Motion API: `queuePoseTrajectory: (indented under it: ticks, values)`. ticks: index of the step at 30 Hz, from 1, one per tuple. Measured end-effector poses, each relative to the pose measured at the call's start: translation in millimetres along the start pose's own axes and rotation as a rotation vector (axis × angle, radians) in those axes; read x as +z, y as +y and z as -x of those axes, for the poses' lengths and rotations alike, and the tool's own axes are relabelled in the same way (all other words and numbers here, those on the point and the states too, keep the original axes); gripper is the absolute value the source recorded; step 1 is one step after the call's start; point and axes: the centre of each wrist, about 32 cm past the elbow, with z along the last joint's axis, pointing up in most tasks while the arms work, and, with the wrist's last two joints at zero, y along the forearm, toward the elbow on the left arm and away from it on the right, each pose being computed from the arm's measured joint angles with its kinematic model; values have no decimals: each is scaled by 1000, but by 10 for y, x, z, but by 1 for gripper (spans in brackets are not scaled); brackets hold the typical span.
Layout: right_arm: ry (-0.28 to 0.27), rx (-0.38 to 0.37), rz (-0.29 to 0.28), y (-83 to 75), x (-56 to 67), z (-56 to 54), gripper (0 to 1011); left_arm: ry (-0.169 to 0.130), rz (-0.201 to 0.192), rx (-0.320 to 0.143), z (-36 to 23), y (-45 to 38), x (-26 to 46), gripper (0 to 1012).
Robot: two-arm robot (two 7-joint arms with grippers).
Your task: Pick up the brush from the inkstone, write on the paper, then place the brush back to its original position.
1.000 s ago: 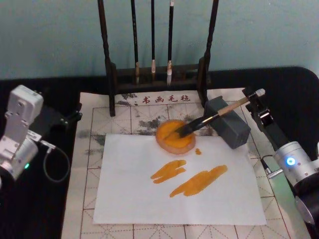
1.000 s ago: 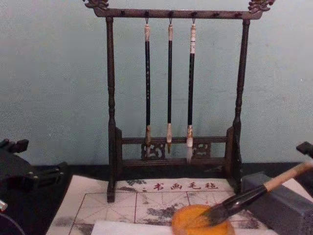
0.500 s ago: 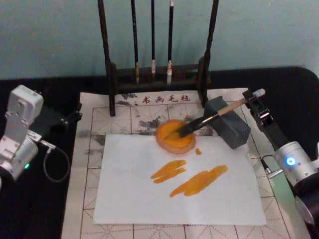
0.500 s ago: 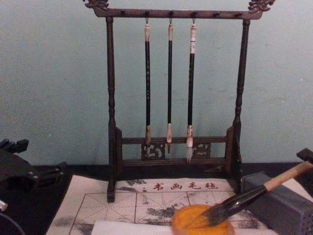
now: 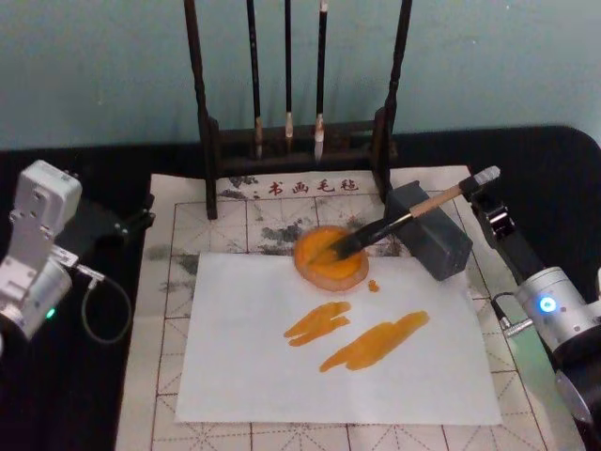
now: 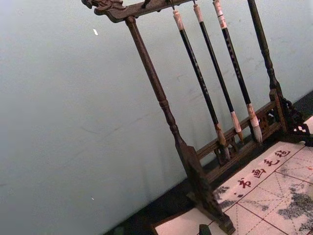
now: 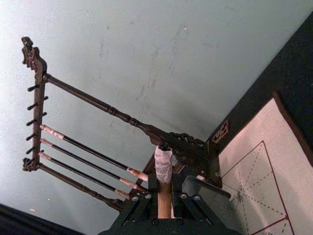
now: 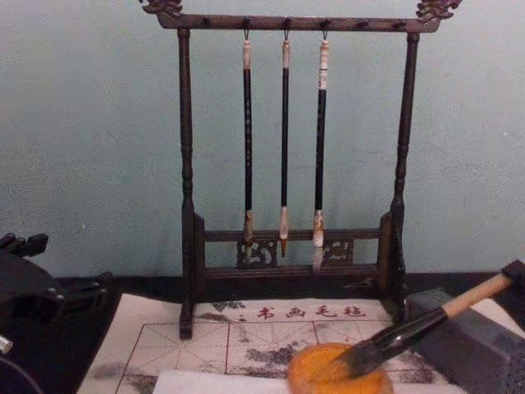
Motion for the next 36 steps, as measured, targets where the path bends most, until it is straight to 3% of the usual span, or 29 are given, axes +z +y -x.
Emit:
queuePoseTrajectory:
  ticks: [23,30,36]
  values:
    - [0,0,0,0,1,0,177,0,0,0,0,0,0,1001]
    - [80,27,-9,-21,37,-9,177,0,0,0,0,0,0,1001]
    - [106,57,-19,-42,78,22,177,0,0,0,0,0,0,1001]
